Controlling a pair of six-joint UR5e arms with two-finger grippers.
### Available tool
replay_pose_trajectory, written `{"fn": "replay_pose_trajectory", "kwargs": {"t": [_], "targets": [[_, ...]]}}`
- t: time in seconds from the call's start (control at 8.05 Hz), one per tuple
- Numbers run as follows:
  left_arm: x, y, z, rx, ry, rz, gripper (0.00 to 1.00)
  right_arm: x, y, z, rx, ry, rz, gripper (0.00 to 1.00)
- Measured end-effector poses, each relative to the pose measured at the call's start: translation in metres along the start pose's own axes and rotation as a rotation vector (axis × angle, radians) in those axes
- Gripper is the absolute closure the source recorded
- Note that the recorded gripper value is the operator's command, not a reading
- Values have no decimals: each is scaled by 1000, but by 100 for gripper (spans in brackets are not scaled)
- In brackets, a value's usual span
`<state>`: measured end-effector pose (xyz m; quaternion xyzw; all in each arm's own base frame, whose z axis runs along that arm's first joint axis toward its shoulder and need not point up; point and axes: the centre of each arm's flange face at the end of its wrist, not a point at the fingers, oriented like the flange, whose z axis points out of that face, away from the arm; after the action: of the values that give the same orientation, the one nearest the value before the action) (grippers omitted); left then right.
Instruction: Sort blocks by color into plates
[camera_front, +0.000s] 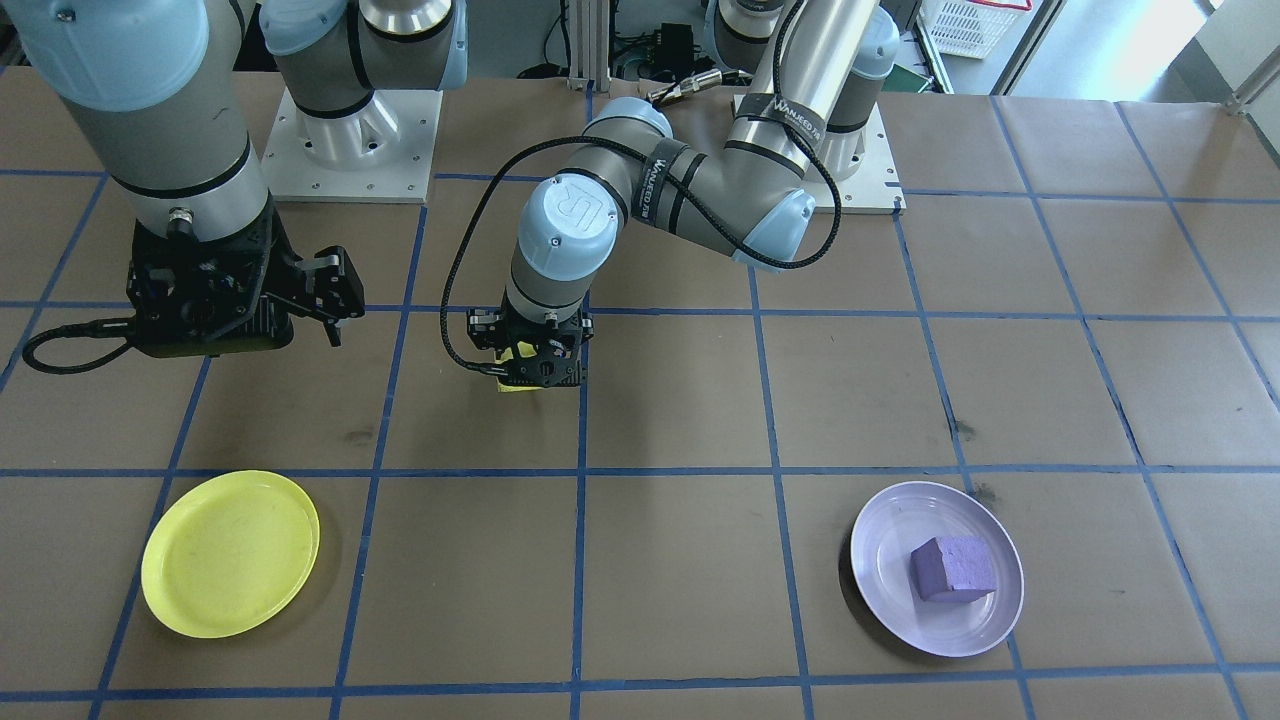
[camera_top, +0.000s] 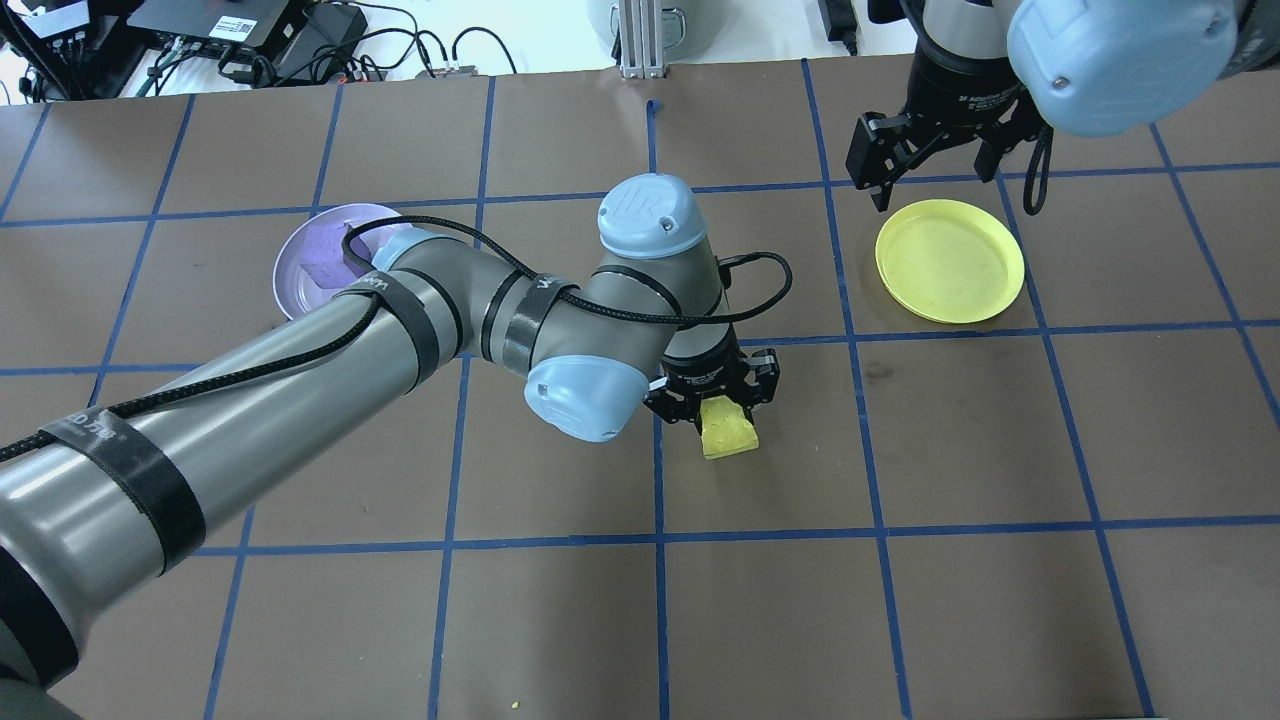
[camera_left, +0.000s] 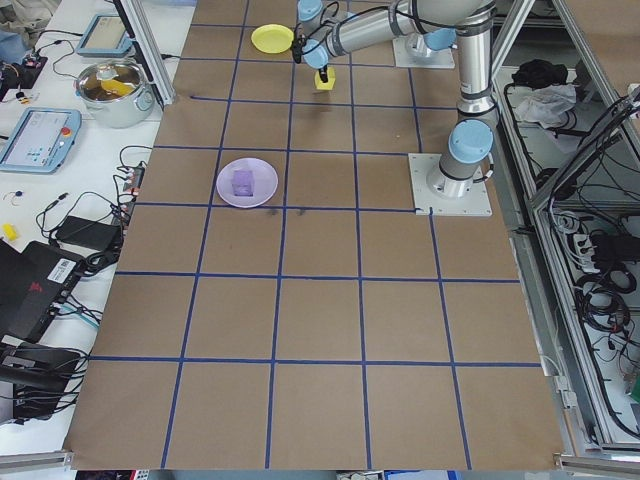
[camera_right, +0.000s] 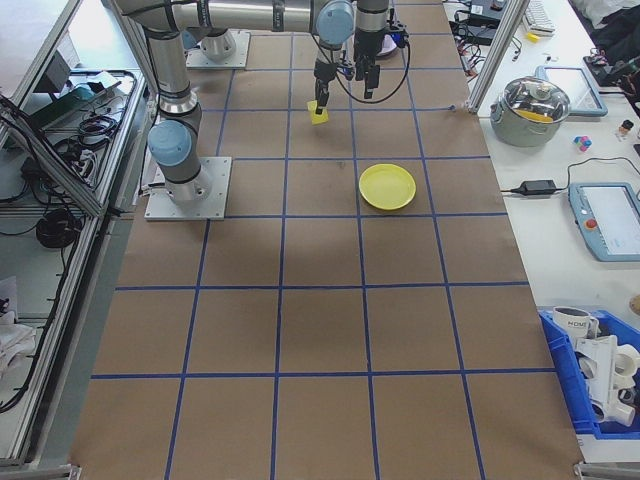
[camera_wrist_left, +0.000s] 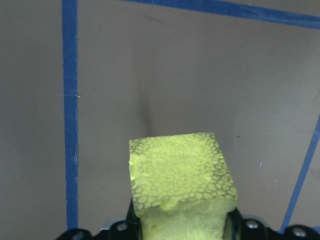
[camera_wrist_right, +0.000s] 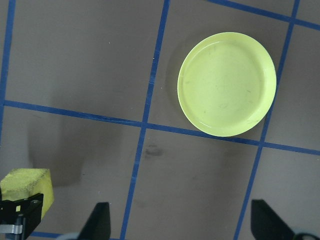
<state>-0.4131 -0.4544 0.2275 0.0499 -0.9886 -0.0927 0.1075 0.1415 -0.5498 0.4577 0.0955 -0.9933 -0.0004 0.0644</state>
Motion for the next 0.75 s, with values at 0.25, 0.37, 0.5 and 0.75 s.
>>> {"fn": "replay_pose_trajectory", "kwargs": {"t": [0.25, 0.37, 0.5, 0.75], "targets": [[10, 5, 4, 23, 7, -24, 0, 8, 0, -1, -1, 67, -13, 0], [13, 5, 1, 58, 6, -21, 0, 9, 0, 0, -4, 79, -9, 0], [15, 5, -5, 87, 5, -11, 0, 9, 0, -1, -4, 82, -5, 0], [5, 3, -45, 128, 14, 65, 0, 9, 1, -1, -4, 90, 3, 0]]}}
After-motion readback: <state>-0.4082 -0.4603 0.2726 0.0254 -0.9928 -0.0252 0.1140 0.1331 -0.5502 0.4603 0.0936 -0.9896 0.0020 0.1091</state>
